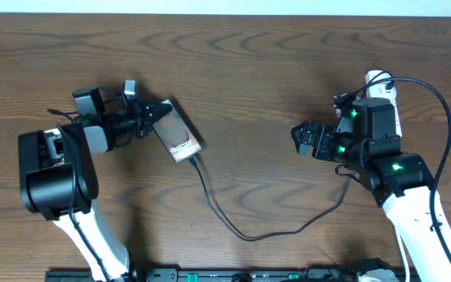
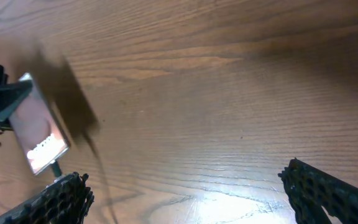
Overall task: Plug charger to phone and switch on socket
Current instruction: 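Lower the phone with the left gripper toward the table center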
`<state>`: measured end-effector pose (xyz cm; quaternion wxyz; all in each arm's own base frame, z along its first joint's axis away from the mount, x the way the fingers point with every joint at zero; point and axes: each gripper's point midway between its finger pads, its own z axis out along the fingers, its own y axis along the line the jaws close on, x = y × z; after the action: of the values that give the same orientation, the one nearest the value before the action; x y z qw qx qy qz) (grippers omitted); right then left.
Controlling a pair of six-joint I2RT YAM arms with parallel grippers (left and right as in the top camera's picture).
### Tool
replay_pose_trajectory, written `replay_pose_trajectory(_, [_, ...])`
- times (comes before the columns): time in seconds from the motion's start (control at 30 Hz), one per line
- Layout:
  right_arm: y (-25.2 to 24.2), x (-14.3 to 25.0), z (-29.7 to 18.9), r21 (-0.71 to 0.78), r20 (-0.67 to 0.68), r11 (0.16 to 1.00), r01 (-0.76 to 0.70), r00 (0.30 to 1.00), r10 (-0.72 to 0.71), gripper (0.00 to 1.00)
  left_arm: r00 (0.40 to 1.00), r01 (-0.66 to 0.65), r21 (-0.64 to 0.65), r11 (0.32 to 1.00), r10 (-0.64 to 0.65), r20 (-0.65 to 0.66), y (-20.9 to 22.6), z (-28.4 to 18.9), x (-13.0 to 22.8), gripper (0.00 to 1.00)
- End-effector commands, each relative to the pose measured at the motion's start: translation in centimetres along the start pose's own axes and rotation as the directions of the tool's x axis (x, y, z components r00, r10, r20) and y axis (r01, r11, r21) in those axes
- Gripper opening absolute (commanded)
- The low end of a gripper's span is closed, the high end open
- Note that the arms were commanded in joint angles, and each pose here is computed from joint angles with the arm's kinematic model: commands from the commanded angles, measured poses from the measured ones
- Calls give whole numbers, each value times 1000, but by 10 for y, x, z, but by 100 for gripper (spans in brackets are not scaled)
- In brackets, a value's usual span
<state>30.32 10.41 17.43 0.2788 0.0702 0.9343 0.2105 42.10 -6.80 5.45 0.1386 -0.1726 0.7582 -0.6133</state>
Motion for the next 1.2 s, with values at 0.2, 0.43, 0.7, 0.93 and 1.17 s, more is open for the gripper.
replay_pose_trajectory(0.2, [-3,-3,2,23,3,1000,13,1000,-13,99,993,90,-133,987,-79,89,31,-2,-8,7])
replay_pose_trajectory(0.43, [-8,1,13,38,-31,999,5,1000,-4,99,972,216,-306,927,-175,158,72,-11,1,7])
replay_pose_trajectory(0.7, [-12,4,23,50,-57,999,-1,998,4,99,966,246,-330,912,-201,164,78,-13,5,7])
replay_pose_trajectory(0.93, [-12,4,24,51,-60,999,-2,998,5,99,933,357,-454,817,-284,223,107,-26,20,7])
replay_pose_trajectory(1.17, [-12,4,24,52,-61,999,-2,998,5,99,933,356,-463,811,-284,220,109,-27,22,31])
